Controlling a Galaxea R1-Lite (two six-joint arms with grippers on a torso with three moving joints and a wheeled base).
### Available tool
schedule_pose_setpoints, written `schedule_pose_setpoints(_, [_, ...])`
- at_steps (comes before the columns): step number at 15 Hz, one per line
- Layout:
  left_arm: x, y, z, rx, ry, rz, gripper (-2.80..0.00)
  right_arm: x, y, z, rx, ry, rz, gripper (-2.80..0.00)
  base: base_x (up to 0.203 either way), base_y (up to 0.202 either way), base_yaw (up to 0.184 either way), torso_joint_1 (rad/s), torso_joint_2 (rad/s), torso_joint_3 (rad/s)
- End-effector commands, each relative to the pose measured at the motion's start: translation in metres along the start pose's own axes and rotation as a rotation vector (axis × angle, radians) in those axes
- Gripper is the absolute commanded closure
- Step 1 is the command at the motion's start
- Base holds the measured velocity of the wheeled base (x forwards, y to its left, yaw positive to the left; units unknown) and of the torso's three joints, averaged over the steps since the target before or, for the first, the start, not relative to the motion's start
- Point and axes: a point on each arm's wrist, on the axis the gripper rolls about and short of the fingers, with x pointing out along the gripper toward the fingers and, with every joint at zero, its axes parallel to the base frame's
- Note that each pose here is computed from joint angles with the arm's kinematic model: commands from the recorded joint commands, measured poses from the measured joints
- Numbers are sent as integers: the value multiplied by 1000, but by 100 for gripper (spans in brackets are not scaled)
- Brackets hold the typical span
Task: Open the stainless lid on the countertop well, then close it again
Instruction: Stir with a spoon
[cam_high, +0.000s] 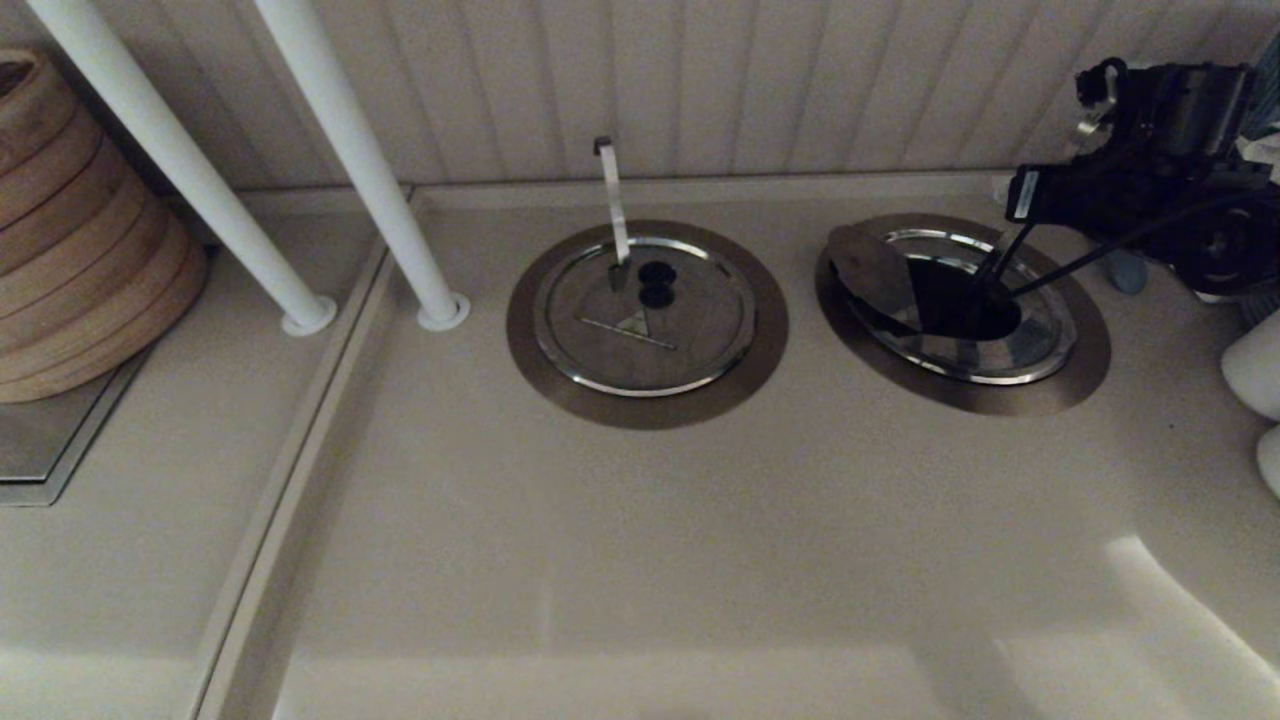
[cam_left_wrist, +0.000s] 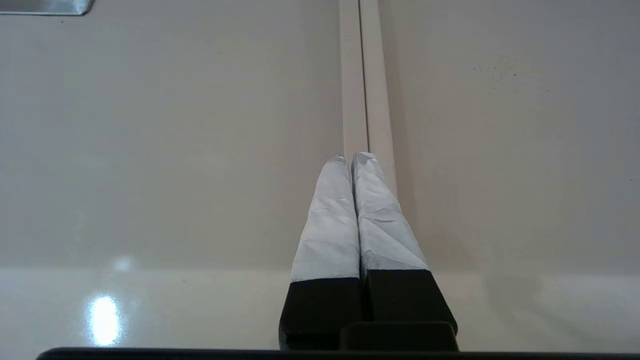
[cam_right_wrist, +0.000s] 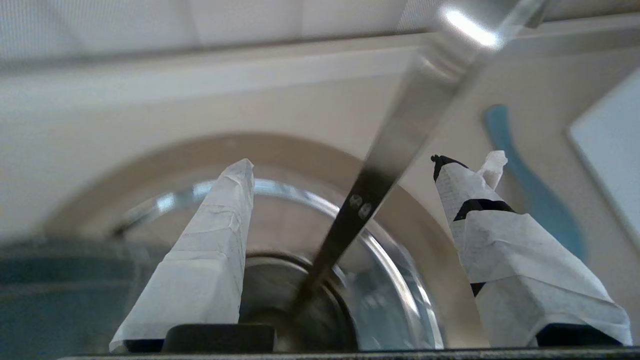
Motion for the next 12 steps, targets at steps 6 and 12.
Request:
schedule_pose_setpoints(6, [0,0,0,-1,0,0,0,-20,-3,5,-94,20,-7,-280,0,0,0,0,0,0])
schedule_pose_setpoints(12, [0,0,0,-1,0,0,0,-54,-6,25,-123,20,7,-280,0,0,0,0,0,0])
